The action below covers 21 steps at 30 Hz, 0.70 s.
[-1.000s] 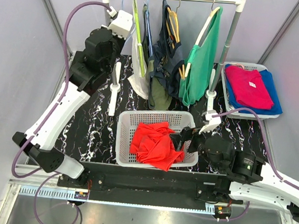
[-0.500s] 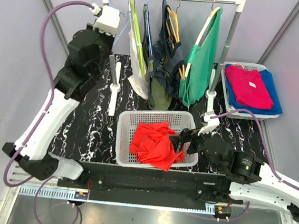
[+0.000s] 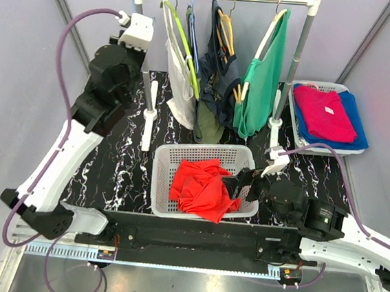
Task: Remove the tank top from the hanger
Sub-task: Place the hanger at the clothesline.
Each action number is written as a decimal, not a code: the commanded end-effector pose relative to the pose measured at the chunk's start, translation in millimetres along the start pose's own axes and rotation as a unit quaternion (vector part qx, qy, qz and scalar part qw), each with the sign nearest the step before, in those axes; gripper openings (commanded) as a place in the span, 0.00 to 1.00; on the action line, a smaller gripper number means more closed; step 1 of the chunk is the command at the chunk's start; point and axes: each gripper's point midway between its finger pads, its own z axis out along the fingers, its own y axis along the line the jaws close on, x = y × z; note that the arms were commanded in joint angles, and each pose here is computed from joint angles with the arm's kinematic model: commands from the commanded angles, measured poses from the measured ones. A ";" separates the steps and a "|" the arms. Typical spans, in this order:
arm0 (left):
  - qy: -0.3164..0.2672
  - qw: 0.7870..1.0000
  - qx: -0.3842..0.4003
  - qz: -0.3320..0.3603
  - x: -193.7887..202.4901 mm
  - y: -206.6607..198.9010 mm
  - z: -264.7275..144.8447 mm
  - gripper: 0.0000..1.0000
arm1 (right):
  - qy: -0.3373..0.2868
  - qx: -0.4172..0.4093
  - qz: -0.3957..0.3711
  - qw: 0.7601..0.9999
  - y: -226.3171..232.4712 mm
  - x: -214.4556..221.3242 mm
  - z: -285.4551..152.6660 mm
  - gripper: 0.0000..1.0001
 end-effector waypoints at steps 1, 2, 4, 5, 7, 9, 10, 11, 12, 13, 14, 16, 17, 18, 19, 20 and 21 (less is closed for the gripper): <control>-0.020 0.999 -0.029 -0.034 -18.9 3.3 8.8 0.00 | -0.015 -0.017 0.029 0.999 6.4 -8.6 -3.0 0.99; -0.013 0.999 -0.037 -0.032 -15.1 1.5 12.2 0.00 | -0.015 -0.018 0.030 0.999 6.1 -7.6 -2.9 0.99; -0.016 0.998 -0.044 -0.034 -17.7 -0.2 15.6 0.00 | -0.015 -0.021 0.031 0.999 7.0 -8.3 -4.2 0.98; -0.012 0.998 -0.048 -0.031 -15.2 -3.9 20.3 0.00 | -0.014 -0.020 0.030 0.999 6.5 -7.8 -4.4 0.98; -0.017 0.998 -0.052 -0.038 -21.1 -4.2 23.8 0.00 | -0.016 -0.022 0.033 0.999 6.8 -9.3 -5.5 0.98; -0.015 0.998 -0.050 -0.037 -21.0 -11.5 30.8 0.00 | -0.017 -0.023 0.033 0.999 6.4 -9.9 -6.7 0.98; -0.020 0.998 -0.052 -0.041 -25.9 -10.7 32.3 0.00 | -0.017 -0.022 0.034 0.999 5.5 -9.8 -7.3 0.98; -0.018 0.998 -0.048 -0.038 -24.6 -17.0 36.8 0.00 | -0.019 -0.022 0.034 0.999 4.6 -10.4 -8.2 0.99; -0.020 0.998 -0.047 -0.036 -26.1 -19.1 38.4 0.00 | -0.019 -0.021 0.036 0.999 4.1 -10.6 -8.8 0.98; -0.024 0.998 -0.047 -0.039 -30.0 -19.5 39.5 0.00 | -0.018 -0.019 0.035 0.999 2.6 -9.4 -8.9 0.98; -0.022 0.998 -0.043 -0.035 -28.3 -25.4 43.6 0.00 | -0.020 -0.017 0.034 0.999 1.5 -9.9 -9.1 0.98; -0.024 0.998 -0.041 -0.035 -31.0 -28.8 45.7 0.00 | -0.021 -0.017 0.036 0.999 0.5 -11.1 -11.2 0.99; -0.024 0.998 -0.039 -0.034 -30.7 -31.7 47.7 0.00 | -0.022 -0.018 0.037 0.999 0.4 -11.3 -11.8 0.98; -0.024 0.998 -0.039 -0.033 -30.8 -33.0 48.3 0.00 | -0.023 -0.019 0.038 0.999 0.4 -12.2 -12.7 0.98; -0.023 0.999 -0.038 -0.032 -30.2 -33.9 48.7 0.00 | -0.022 -0.016 0.037 0.999 -0.7 -11.7 -12.6 0.98; -0.022 0.999 -0.037 -0.031 -28.8 -34.7 49.1 0.00 | -0.024 -0.017 0.038 0.999 -0.7 -12.6 -13.5 0.98; -0.022 0.999 -0.038 -0.030 -28.3 -34.4 48.9 0.00 | -0.025 -0.016 0.037 0.999 -1.2 -13.5 -14.0 0.99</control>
